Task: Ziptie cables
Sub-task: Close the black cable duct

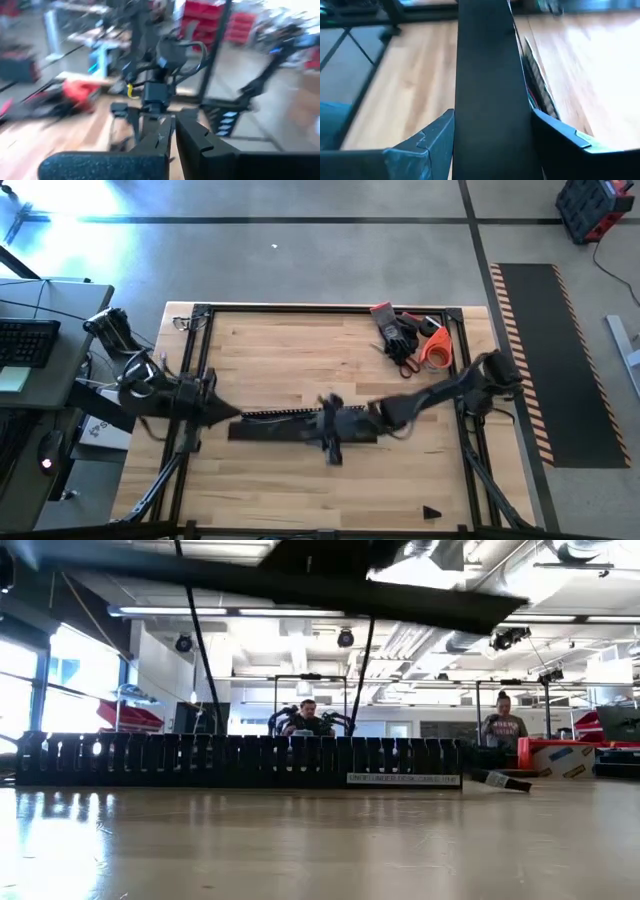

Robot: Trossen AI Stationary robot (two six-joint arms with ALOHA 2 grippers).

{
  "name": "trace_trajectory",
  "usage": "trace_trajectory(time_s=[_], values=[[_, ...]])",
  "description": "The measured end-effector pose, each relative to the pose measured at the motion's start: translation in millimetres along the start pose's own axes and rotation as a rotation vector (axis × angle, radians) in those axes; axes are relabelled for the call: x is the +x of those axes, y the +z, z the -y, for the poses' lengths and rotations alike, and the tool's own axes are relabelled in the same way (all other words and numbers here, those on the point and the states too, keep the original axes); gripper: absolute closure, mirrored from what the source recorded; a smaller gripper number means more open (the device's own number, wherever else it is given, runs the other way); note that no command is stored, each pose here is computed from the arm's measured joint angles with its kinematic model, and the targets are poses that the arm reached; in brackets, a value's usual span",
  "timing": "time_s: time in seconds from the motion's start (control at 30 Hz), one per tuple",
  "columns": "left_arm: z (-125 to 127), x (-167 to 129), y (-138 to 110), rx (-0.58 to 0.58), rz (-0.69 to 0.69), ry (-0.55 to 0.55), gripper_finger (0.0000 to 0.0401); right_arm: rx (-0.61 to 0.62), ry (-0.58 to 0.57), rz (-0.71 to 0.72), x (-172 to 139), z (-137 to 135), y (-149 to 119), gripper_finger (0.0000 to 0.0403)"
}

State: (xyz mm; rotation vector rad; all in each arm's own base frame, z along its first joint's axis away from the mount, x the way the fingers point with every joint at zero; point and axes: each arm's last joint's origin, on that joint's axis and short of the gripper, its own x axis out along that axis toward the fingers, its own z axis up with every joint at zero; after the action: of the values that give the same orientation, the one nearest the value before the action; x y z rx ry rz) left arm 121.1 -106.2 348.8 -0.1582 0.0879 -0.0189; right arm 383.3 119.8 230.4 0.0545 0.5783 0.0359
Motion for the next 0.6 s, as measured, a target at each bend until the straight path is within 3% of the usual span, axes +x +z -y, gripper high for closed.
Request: trace_trajectory(time_s=[0.27, 0.6], values=[[-42, 4, -40, -0.07, -0.318, 0.248, 0.0401, 0.071, 0.059, -0.093, 30, 62, -8, 0.0192], [-60, 18, -123, -0.214, -0.534, 0.229, 0.0401, 0.014, 0.068, -0.16, 52, 81, -26, 0.0192]])
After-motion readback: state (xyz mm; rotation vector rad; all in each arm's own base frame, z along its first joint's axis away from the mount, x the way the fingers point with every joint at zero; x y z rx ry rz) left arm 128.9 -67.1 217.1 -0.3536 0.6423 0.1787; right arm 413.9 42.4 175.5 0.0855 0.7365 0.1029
